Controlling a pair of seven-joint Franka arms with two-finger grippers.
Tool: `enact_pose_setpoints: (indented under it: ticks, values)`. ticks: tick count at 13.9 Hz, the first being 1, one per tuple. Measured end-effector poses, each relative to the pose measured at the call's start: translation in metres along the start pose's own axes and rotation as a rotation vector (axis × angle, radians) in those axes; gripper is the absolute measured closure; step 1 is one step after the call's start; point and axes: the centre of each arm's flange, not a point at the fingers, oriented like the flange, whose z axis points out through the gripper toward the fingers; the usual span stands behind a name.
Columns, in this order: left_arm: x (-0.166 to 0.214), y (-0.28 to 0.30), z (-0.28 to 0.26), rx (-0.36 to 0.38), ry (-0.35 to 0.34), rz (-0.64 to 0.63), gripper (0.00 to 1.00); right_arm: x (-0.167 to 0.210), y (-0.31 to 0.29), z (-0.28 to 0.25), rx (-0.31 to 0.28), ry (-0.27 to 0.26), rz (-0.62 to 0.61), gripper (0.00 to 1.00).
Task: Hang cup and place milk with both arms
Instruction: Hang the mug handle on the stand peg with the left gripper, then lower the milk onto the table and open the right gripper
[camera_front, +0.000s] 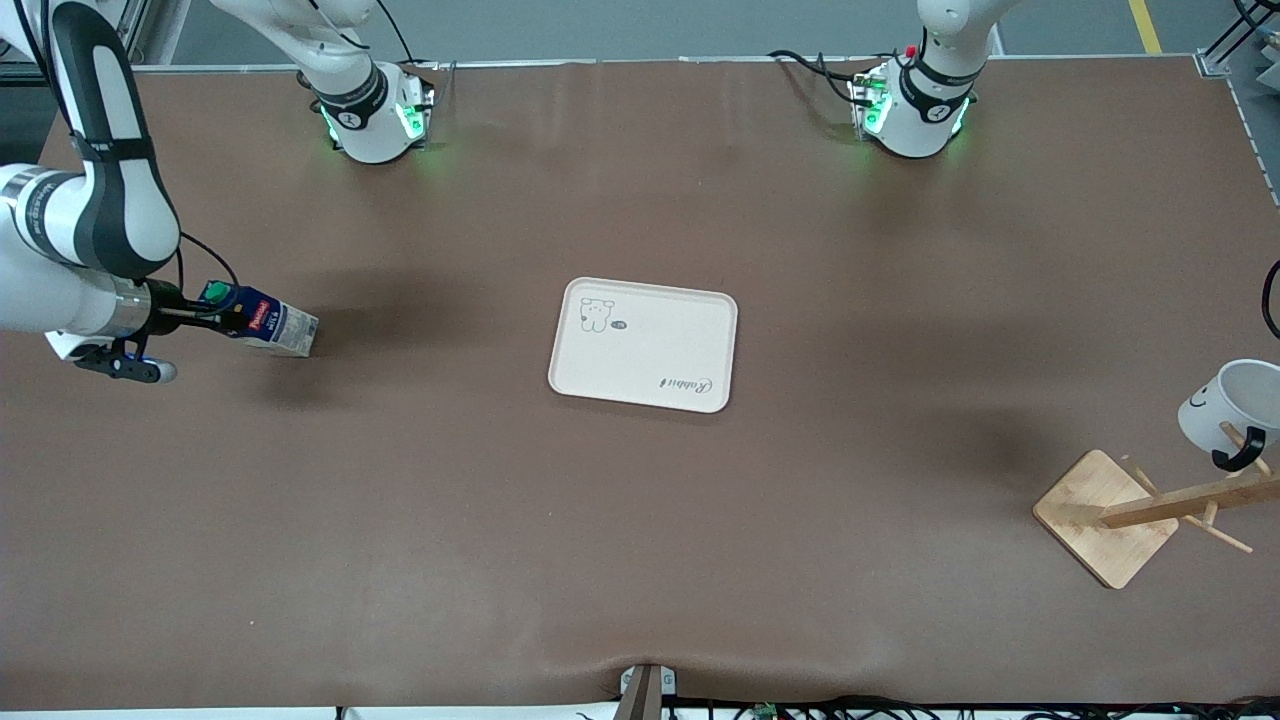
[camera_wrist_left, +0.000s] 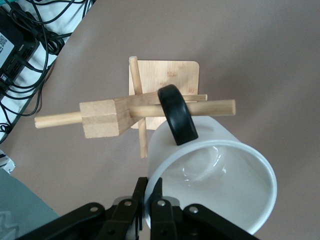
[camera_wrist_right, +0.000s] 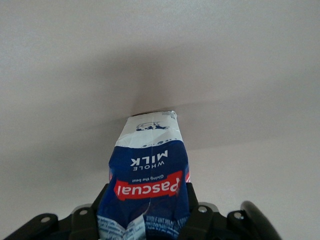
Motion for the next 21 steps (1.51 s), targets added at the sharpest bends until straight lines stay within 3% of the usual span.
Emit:
enact_pose_setpoints:
  ticks: [1, 2, 5, 6, 10, 11, 14, 17, 19, 21]
  values:
    - [0.0, 0.0, 0.005, -0.011, -0.004, 0.0, 0.89, -0.002, 0.0, 0.001, 0.0, 0.0, -0.002, 0.41]
    - [0.0, 0.001, 0.013, -0.024, -0.008, 0.001, 0.79, -0.003, 0.0, 0.003, 0.0, -0.002, -0.005, 0.34]
    - [0.007, 0.003, 0.021, -0.038, -0.003, 0.0, 0.48, -0.004, 0.001, 0.006, 0.001, -0.007, -0.038, 0.05]
    - [0.013, 0.006, 0.016, -0.036, 0.003, -0.023, 0.37, -0.004, 0.003, 0.006, 0.002, -0.007, -0.051, 0.0]
    - [0.049, 0.04, -0.014, -0.099, -0.003, -0.237, 0.0, -0.003, 0.006, 0.001, 0.003, 0.005, -0.061, 0.0]
    - [0.056, 0.05, -0.022, -0.118, -0.005, -0.286, 0.0, -0.003, 0.006, -0.003, 0.004, 0.004, -0.061, 0.0]
    - [0.077, 0.078, -0.044, -0.171, -0.025, -0.412, 0.0, -0.009, 0.005, -0.035, 0.01, -0.084, -0.071, 0.0]
    - [0.106, 0.114, -0.07, -0.192, -0.053, -0.525, 0.0, -0.013, -0.001, -0.084, 0.012, -0.122, -0.118, 0.0]
    - [0.124, 0.137, -0.086, -0.19, -0.061, -0.603, 0.0, -0.009, -0.011, -0.115, 0.006, -0.095, -0.165, 0.0]
    - [0.14, 0.159, -0.097, -0.186, -0.069, -0.672, 0.0, -0.001, -0.019, -0.157, -0.004, -0.007, -0.207, 0.0]
